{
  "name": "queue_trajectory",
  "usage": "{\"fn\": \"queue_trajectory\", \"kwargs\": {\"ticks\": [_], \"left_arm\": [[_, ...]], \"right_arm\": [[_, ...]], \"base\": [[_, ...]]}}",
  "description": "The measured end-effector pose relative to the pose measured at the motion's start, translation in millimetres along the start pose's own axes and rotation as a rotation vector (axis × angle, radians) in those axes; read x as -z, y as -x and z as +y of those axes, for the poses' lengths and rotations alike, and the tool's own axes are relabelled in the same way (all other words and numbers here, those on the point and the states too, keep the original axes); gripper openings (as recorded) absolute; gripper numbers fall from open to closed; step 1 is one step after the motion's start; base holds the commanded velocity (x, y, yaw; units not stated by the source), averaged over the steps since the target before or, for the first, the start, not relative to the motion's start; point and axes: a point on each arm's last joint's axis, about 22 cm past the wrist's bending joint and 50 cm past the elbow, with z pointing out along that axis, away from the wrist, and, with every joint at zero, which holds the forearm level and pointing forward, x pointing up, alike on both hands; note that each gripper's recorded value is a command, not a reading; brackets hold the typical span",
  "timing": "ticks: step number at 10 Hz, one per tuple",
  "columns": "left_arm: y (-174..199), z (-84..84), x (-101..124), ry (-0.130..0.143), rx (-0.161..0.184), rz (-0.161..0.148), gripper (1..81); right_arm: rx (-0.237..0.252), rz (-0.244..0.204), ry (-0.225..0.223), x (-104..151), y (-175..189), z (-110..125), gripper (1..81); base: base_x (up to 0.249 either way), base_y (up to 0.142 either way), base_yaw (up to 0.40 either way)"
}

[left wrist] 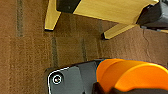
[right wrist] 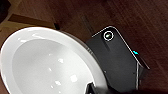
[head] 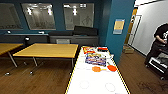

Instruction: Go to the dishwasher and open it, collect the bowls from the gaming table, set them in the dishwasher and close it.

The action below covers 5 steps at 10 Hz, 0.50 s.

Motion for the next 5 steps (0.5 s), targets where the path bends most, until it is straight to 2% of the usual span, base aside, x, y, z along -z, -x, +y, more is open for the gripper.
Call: {"fn": "queue_trajectory", "kwargs": {"ticks": [2, 3, 4, 5], "left_arm": [[42.0, -10.5, -24.2, -0.005, 0.019, -0.029, 1.0], [58.0, -19.6, -36.3, -0.017, 0.032, -0.036, 1.0], [64.6, -31.5, -48.1, -0.041, 0.037, -0.036, 1.0], [74.5, -36.1, -59.9, -0.051, 0.046, -0.037, 1.0]], "right_arm": [[0.015, -0.011, 0.016, -9.4, 13.5, 7.7, 1.0], [0.022, -0.013, 0.03, -12.8, 17.4, 13.8, 1.0], [0.032, -0.01, 0.052, -17.8, 17.2, 22.3, 1.0], [0.042, -0.012, 0.06, -22.3, 19.9, 24.3, 1.0]], "base": [[0.0, 0.0, 0.0], [0.0, 0.0, 0.0], [0.0, 0.0, 0.0], [0.0, 0.0, 0.0]]}}
